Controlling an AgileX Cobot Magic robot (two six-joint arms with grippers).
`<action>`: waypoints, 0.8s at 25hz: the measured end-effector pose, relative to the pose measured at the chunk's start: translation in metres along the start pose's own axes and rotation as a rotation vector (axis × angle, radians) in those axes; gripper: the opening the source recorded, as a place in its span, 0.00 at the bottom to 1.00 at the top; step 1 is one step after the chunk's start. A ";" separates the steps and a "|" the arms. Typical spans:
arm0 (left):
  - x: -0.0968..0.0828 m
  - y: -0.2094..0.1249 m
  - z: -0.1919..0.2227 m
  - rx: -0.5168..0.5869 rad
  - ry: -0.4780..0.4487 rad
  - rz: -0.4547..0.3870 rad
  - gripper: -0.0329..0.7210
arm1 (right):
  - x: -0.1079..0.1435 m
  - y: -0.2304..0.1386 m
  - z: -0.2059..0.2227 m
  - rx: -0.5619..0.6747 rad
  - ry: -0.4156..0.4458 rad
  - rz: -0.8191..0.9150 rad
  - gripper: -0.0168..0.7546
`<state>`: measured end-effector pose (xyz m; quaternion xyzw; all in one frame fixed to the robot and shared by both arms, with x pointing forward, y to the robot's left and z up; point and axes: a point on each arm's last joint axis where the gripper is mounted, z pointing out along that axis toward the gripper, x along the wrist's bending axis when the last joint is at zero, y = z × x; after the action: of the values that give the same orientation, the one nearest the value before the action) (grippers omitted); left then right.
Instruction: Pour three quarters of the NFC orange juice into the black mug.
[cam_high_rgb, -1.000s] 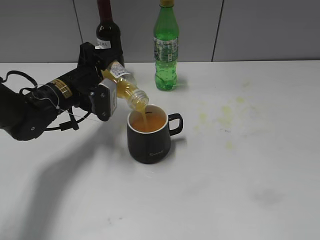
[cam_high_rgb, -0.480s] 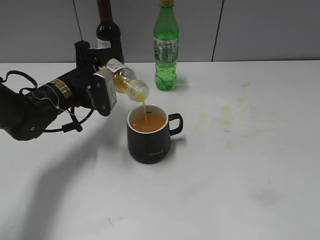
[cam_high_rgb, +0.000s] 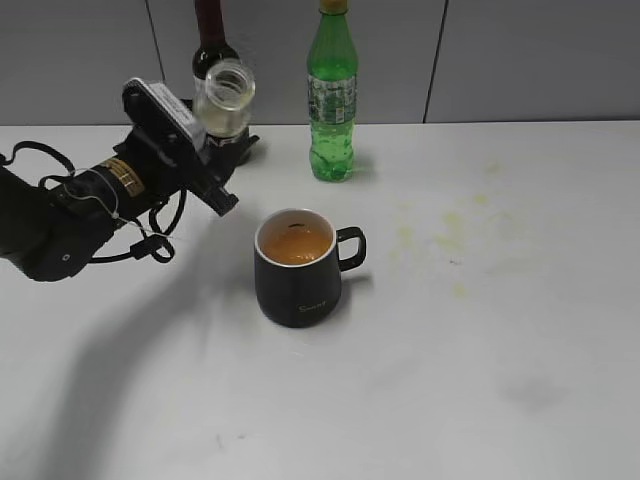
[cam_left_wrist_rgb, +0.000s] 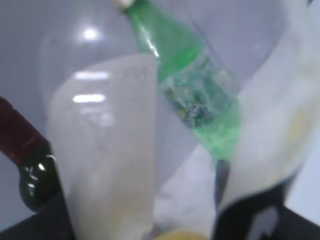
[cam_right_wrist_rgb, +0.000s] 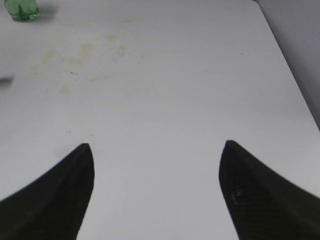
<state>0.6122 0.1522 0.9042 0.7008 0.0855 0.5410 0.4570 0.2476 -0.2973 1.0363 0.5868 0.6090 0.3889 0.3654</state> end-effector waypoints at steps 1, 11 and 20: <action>0.000 0.000 0.000 0.001 0.001 -0.091 0.67 | 0.000 0.000 0.000 0.000 0.000 0.000 0.79; -0.002 -0.007 0.000 0.078 0.004 -0.676 0.67 | 0.000 0.000 0.000 0.000 0.000 0.000 0.79; 0.001 -0.011 -0.001 0.113 0.046 -0.697 0.67 | 0.000 0.000 0.000 0.000 0.000 0.000 0.79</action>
<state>0.6160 0.1596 0.8964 0.6415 0.3594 0.3626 0.5725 0.2476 -0.2973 1.0363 0.5868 0.6090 0.3889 0.3654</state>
